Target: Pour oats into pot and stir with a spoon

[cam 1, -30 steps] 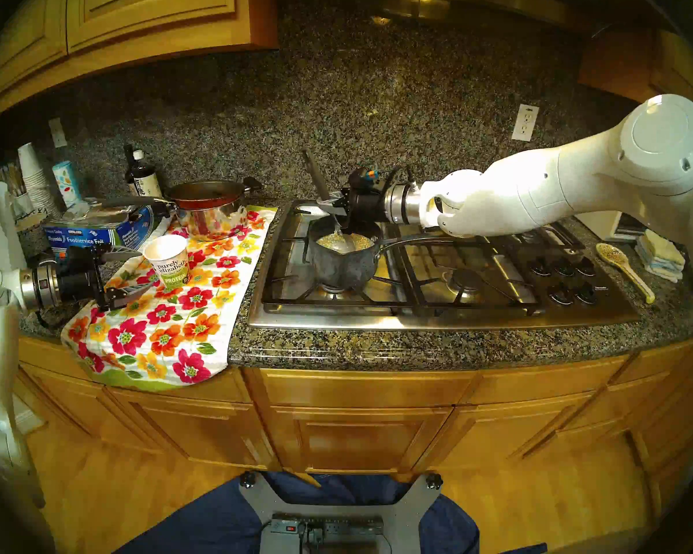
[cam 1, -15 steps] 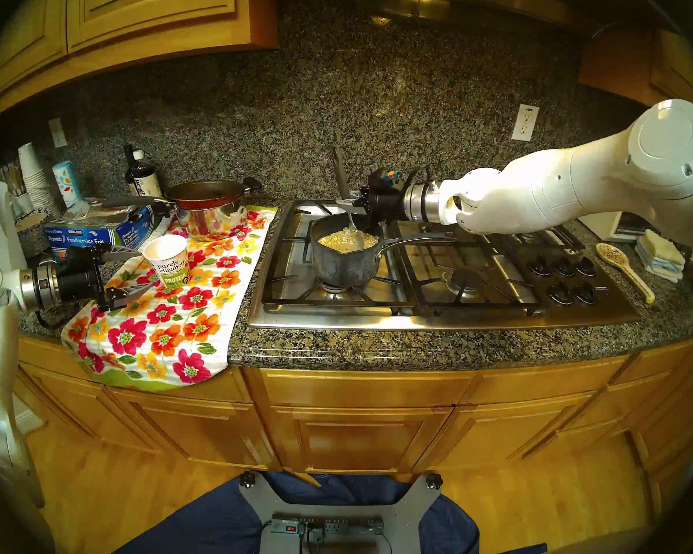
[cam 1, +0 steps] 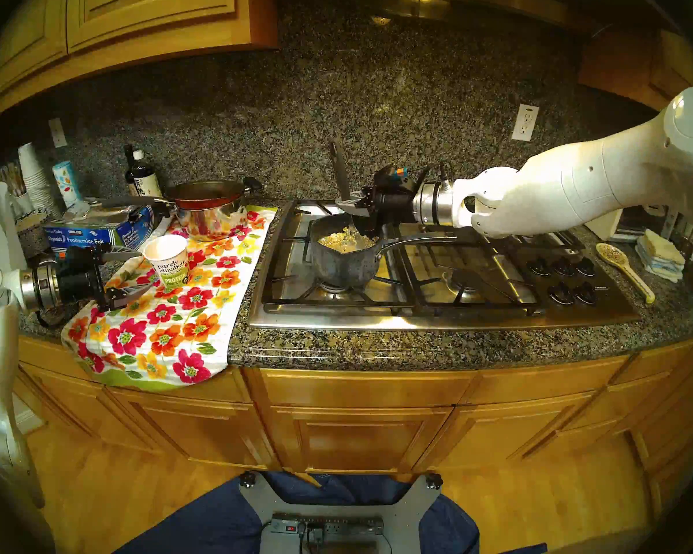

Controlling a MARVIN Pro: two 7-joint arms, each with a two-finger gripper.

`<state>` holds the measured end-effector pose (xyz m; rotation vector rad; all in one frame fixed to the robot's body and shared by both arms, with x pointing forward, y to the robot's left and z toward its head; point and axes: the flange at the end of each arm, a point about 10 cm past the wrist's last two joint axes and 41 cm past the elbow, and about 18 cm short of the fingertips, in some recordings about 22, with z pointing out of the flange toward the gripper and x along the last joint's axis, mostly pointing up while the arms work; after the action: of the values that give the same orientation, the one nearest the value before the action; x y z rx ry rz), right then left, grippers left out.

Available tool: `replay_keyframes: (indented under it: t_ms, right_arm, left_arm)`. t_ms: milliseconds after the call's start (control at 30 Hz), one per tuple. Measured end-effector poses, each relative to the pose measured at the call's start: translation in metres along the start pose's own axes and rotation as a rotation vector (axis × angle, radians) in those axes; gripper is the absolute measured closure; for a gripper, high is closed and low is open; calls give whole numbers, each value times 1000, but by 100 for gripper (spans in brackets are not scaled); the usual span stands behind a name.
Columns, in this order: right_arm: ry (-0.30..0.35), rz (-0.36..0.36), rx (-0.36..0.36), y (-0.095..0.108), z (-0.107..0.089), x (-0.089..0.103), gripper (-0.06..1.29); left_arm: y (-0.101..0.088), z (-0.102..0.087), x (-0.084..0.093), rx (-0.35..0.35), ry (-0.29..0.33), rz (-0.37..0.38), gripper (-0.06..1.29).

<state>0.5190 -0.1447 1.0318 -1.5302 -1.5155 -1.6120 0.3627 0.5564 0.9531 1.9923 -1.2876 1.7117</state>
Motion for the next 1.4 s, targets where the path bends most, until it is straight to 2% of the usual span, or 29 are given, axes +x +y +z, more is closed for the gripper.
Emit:
replay_keyframes:
  t_ms: [333,533,700,867,1100,1400]
  right_arm:
    - [31,-4,54,-18,18,30,127]
    - [32,-19,51,-16,41,49,127]
    - [29,-37,39,-9,55,56,127]
    - [21,-50,30,-2,64,54,127]
    - [9,-61,41,4,72,35,127]
    - [-17,-62,57,9,65,11,127]
  left_arm:
    - [0,0,0,-1,-1,0,0]
    - [0,0,0,-1,-1,0,0]
    - [0,0,0,-1,-1,0,0]
    - [0,0,0,-1,0,-1,0]
    - [0,0,0,-1,0,-1,0]
    - [0,0,0,-1,0,-1,0]
